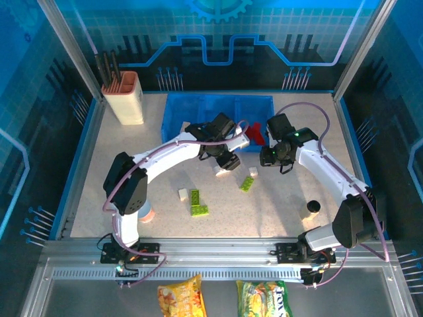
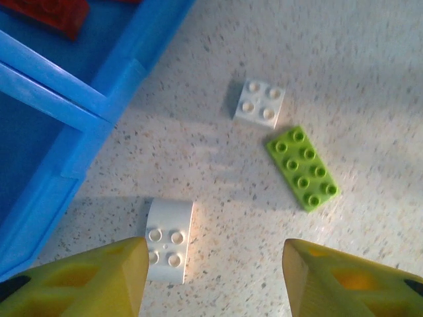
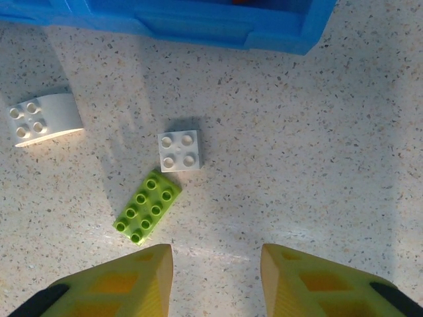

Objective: Sort the legos into containers by color
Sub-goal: Pick up the lego from the center of the table.

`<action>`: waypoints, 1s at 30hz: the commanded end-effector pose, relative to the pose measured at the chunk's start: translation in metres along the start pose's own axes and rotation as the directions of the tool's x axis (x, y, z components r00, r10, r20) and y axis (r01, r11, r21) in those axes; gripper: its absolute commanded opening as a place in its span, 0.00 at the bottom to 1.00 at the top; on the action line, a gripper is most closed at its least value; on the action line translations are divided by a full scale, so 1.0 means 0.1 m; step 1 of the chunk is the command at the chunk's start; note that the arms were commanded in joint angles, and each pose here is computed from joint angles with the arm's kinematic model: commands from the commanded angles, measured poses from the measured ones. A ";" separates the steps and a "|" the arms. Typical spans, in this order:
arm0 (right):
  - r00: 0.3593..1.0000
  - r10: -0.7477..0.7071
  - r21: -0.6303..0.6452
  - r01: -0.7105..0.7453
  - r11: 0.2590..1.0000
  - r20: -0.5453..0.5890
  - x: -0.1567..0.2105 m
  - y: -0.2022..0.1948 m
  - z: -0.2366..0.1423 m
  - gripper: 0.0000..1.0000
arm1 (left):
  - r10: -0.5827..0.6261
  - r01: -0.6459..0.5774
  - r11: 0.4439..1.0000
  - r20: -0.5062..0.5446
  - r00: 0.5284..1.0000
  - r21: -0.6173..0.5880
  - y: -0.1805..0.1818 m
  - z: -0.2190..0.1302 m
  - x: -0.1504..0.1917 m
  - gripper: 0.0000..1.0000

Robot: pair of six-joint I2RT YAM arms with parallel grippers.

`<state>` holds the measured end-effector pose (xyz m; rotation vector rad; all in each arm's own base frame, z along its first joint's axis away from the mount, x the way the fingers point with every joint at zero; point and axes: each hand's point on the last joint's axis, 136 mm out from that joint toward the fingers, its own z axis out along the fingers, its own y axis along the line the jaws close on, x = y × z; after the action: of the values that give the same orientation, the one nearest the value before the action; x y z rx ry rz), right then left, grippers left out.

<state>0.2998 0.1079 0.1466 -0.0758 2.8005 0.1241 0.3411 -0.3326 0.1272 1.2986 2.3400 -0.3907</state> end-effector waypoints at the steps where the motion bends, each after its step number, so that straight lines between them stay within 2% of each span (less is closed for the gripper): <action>1: 1.000 -0.007 0.013 0.006 1.000 0.023 -0.01 -0.02 -0.12 0.40 | 0.090 -0.087 0.996 -0.116 0.989 0.028 0.04 0.16 0.23 0.57; 13: 1.000 0.011 0.022 -0.011 1.000 0.019 0.07 -0.10 -0.13 0.40 | 0.036 -0.034 0.999 -0.272 0.961 0.015 0.23 0.40 0.56 0.57; 30: 1.000 0.013 0.024 -0.013 1.000 0.017 0.10 -0.13 -0.14 0.40 | -0.002 -0.008 1.000 -0.378 0.926 -0.026 0.36 0.68 0.70 0.56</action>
<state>0.2948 0.1025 0.1567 -0.0631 2.7723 0.1267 0.3546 -0.3005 0.0384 1.4732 2.5912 -0.1599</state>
